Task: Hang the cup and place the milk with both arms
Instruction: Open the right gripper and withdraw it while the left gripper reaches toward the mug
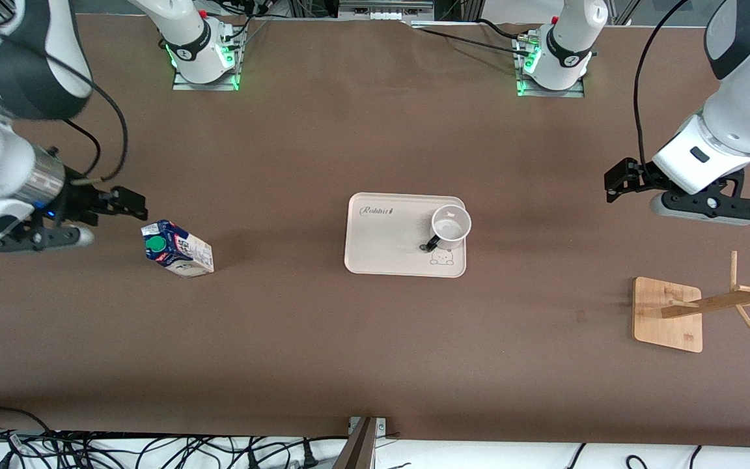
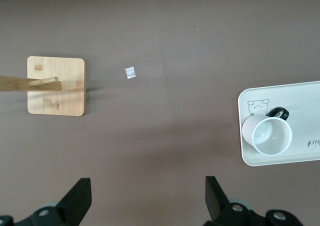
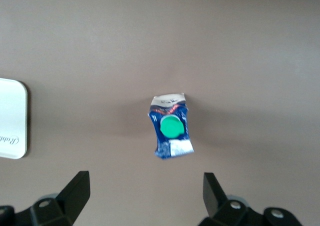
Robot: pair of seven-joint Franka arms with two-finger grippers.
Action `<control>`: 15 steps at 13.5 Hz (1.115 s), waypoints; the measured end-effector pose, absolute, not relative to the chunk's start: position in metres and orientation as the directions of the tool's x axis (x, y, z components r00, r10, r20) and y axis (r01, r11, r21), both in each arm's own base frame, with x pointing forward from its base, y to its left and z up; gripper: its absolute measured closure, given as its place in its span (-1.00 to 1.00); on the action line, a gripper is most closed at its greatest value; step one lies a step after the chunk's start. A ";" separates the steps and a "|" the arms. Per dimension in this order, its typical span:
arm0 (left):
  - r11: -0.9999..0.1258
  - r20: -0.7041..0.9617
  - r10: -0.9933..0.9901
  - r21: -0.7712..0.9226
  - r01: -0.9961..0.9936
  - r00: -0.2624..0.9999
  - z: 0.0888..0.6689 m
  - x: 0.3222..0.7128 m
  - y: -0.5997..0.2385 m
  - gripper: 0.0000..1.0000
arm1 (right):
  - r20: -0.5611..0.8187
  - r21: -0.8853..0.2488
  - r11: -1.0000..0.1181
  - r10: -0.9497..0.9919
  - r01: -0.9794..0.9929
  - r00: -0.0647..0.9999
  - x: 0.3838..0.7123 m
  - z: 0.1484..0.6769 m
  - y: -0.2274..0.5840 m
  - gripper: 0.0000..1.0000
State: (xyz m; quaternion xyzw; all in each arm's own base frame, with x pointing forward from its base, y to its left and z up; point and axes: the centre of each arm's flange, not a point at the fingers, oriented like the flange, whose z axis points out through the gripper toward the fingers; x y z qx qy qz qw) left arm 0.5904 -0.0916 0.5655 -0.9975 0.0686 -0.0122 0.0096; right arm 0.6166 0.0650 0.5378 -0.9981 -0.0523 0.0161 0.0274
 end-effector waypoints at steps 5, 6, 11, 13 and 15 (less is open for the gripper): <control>-0.980 0.005 -0.188 0.058 -0.188 0.982 0.560 0.575 -0.167 -1.00 | -0.023 -0.024 -0.994 0.104 0.104 0.994 0.598 0.597 0.053 -1.00; -0.975 -0.016 -0.214 0.062 -0.213 0.977 0.551 0.572 -0.184 -1.00 | -0.016 -0.023 -0.995 0.099 0.099 0.995 0.597 0.604 0.051 -1.00; -0.935 -0.084 -0.350 -0.037 -0.354 0.933 0.436 0.590 -0.265 -1.00 | -0.105 -0.024 -0.996 0.090 0.088 0.990 0.586 0.602 0.046 -1.00; -0.932 -0.120 -0.353 -0.045 -0.361 0.928 0.401 0.585 -0.293 -1.00 | -0.122 -0.026 -0.996 0.090 0.088 0.988 0.582 0.600 0.045 -1.00; -0.922 -0.129 -0.375 -0.055 -0.384 0.918 0.393 0.577 -0.312 -1.00 | -0.106 -0.030 -0.996 0.089 0.086 0.990 0.578 0.599 0.043 -1.00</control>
